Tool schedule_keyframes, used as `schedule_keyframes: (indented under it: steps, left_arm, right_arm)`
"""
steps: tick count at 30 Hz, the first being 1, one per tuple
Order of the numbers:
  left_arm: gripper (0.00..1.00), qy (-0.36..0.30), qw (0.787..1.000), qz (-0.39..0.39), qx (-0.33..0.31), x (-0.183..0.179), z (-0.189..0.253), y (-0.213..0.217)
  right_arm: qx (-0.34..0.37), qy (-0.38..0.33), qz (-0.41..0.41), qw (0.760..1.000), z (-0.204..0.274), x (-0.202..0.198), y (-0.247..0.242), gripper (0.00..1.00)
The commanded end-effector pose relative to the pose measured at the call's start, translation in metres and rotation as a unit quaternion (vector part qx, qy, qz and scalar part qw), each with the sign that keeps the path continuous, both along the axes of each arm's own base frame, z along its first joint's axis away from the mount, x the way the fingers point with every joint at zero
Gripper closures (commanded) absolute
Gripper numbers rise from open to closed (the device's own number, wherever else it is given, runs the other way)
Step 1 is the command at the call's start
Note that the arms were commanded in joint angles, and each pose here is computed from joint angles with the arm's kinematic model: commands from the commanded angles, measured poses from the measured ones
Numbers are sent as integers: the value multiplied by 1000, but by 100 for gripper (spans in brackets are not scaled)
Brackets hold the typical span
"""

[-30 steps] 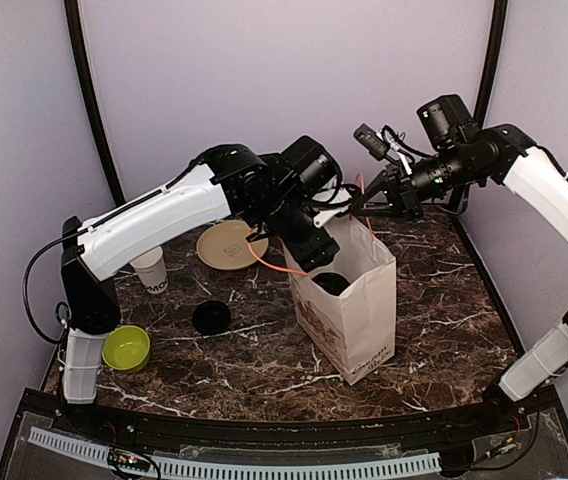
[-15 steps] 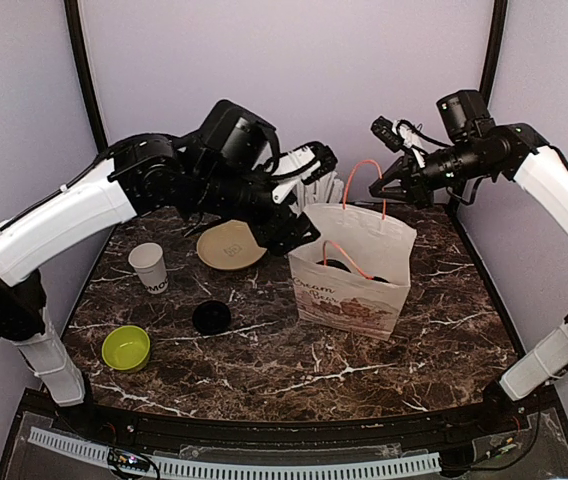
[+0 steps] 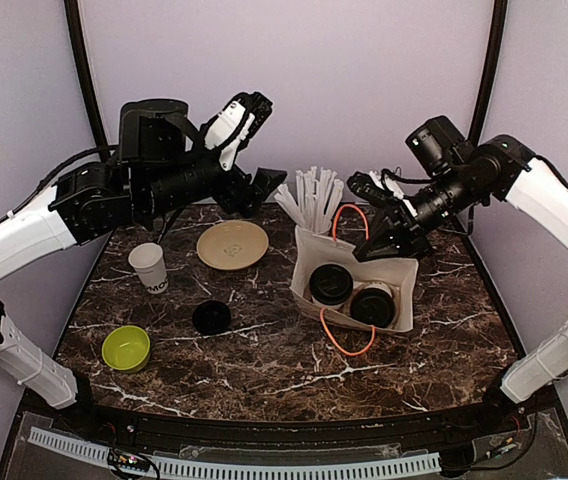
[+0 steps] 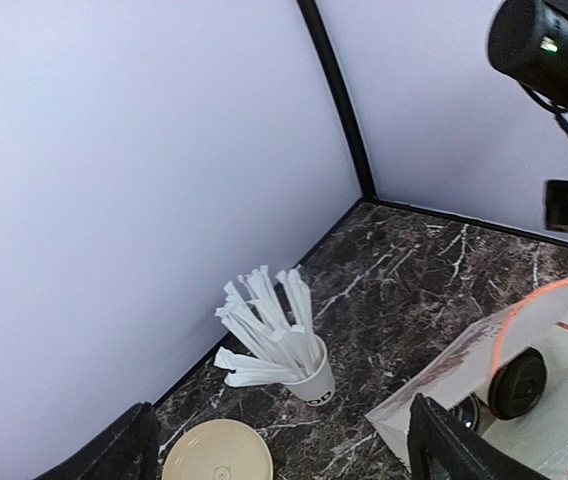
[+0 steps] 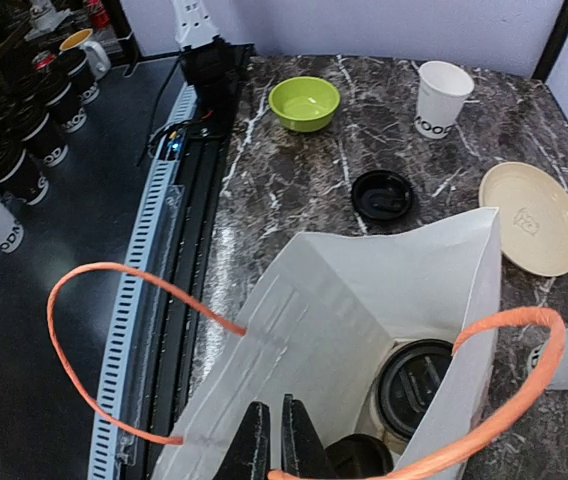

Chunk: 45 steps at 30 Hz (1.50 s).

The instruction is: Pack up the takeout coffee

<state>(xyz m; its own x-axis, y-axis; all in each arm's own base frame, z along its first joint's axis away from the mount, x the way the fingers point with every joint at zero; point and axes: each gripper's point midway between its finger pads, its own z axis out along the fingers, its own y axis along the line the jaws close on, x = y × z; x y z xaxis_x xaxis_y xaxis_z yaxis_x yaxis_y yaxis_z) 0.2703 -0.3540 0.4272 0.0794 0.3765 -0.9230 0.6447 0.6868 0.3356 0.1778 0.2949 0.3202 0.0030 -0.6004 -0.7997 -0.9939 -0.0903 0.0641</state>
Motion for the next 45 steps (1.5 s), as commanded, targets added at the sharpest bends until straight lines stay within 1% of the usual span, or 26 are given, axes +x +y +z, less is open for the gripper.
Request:
schedule_keyframes:
  steps: [1, 6, 8, 9, 11, 12, 14, 18, 22, 25, 28, 32, 37, 42, 44, 45]
  left_arm:
    - [12, -44, 997, 62, -34, 10, 25, 28]
    - [12, -59, 993, 81, -63, 9, 35, 41]
    - [12, -71, 990, 91, -76, 8, 43, 48]
    - [12, -76, 990, 95, -73, 9, 41, 50]
    - [12, -84, 988, 101, -77, 9, 44, 55]
    - [12, -90, 987, 102, -88, 8, 50, 56]
    - [12, -93, 987, 101, -89, 8, 52, 56]
    - [12, -94, 987, 98, -88, 7, 52, 56]
    - [12, -93, 988, 92, -86, 5, 49, 55]
    - [12, -90, 988, 89, -83, 5, 45, 55]
    - [12, -86, 990, 86, -78, 4, 40, 53]
    - [12, -78, 991, 79, -71, 5, 31, 49]
    - [11, -56, 994, 76, -51, 9, 13, 41]
    - [9, -23, 992, 108, -67, 26, 0, 42]
    - [11, 4, 989, 124, -75, 38, -6, 45]
    - [12, 30, 987, 130, -86, 45, -8, 49]
  right_arm:
    - [-14, 40, 63, 997, -5, -46, -15, 95]
    - [-31, 98, 102, 989, -14, -73, -18, 95]
    - [-35, 109, 112, 987, -17, -81, -16, 95]
    - [-37, 110, 117, 986, -18, -85, -15, 96]
    - [-39, 102, 118, 987, -17, -86, -14, 97]
    - [-40, 94, 114, 988, -14, -83, -13, 98]
    - [-43, 76, 102, 991, -13, -76, -11, 100]
    - [-42, 53, 80, 994, -7, -63, -8, 100]
    - [-28, 23, 39, 999, 4, -36, -10, 100]
    - [-15, 3, -7, 1000, 12, -3, -16, 100]
    - [-15, -9, -53, 998, 8, 32, -25, 100]
    - [-40, -11, -115, 992, -16, 80, -39, 100]
    - [-27, 14, -175, 984, -22, 130, -57, 96]
    - [-17, 13, -208, 978, -17, 155, -63, 86]
    - [-16, 8, -223, 975, -13, 162, -67, 75]
    - [-18, 1, -230, 973, -9, 166, -70, 71]
